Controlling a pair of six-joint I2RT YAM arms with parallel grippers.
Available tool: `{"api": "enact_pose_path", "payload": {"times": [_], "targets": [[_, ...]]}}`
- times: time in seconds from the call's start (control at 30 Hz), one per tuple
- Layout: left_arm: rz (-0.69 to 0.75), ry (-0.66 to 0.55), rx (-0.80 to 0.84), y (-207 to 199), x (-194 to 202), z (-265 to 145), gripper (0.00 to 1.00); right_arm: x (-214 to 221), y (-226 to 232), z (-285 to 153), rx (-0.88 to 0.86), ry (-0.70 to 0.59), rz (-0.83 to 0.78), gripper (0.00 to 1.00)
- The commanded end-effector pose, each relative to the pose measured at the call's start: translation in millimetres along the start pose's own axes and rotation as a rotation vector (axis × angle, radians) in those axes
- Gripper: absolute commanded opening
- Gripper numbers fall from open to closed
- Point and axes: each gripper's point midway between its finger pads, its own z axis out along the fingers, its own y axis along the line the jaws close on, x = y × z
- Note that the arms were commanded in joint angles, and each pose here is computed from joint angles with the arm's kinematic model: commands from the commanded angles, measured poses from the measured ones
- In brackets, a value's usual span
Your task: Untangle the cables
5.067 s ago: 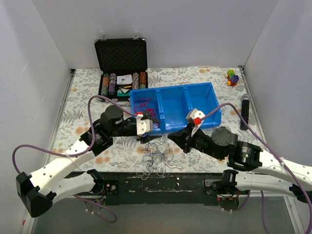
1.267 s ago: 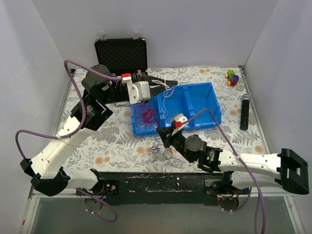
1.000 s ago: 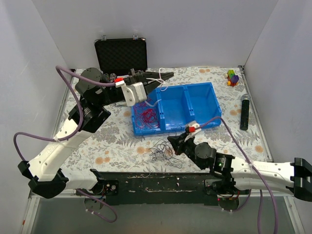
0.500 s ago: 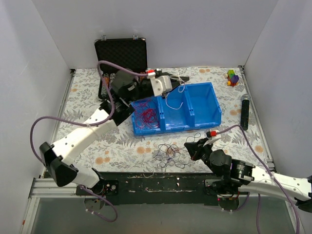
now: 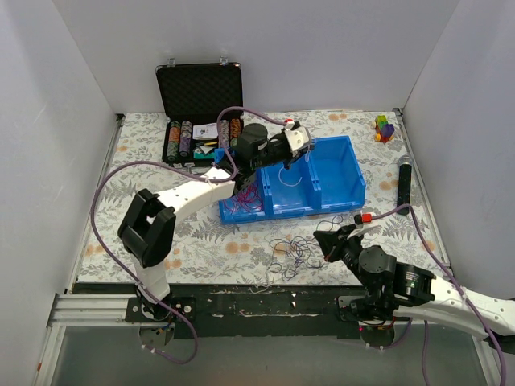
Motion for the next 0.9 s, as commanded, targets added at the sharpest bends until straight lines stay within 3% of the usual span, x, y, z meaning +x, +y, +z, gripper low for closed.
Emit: {"api": "enact_pose_path", "payload": {"times": [0.0,0.03,0.13,0.3,0.67,0.77,0.87], "targets": [[0.008,0.059,-0.057,14.6,33.1,3.9,0.0,-29.5,5.3,-5.2,0.001,-0.067,0.029,0.01],[0.003,0.087,-0.06,16.8,44.6,4.8,0.04,-30.5,5.9,-5.5,-0.002,-0.072,0.034,0.01],[-0.02,0.144,-0.046,17.3,64.5,5.5,0.49,-32.7,7.9,-5.5,-0.014,-0.083,0.044,0.01],[-0.024,0.188,-0.035,14.9,68.0,0.0,0.72,-33.2,9.8,-4.5,-0.017,-0.083,0.04,0.01],[0.022,0.161,-0.175,30.0,22.1,-45.7,0.67,-31.5,16.4,-1.9,-0.034,-0.068,0.029,0.01],[0.04,0.138,-0.099,15.1,2.4,-55.6,0.68,-29.8,19.4,0.3,-0.041,-0.062,0.018,0.01],[0.019,0.17,0.105,-30.7,-0.2,-79.2,0.7,-24.7,12.7,5.2,0.015,-0.045,-0.005,0.01]]}}
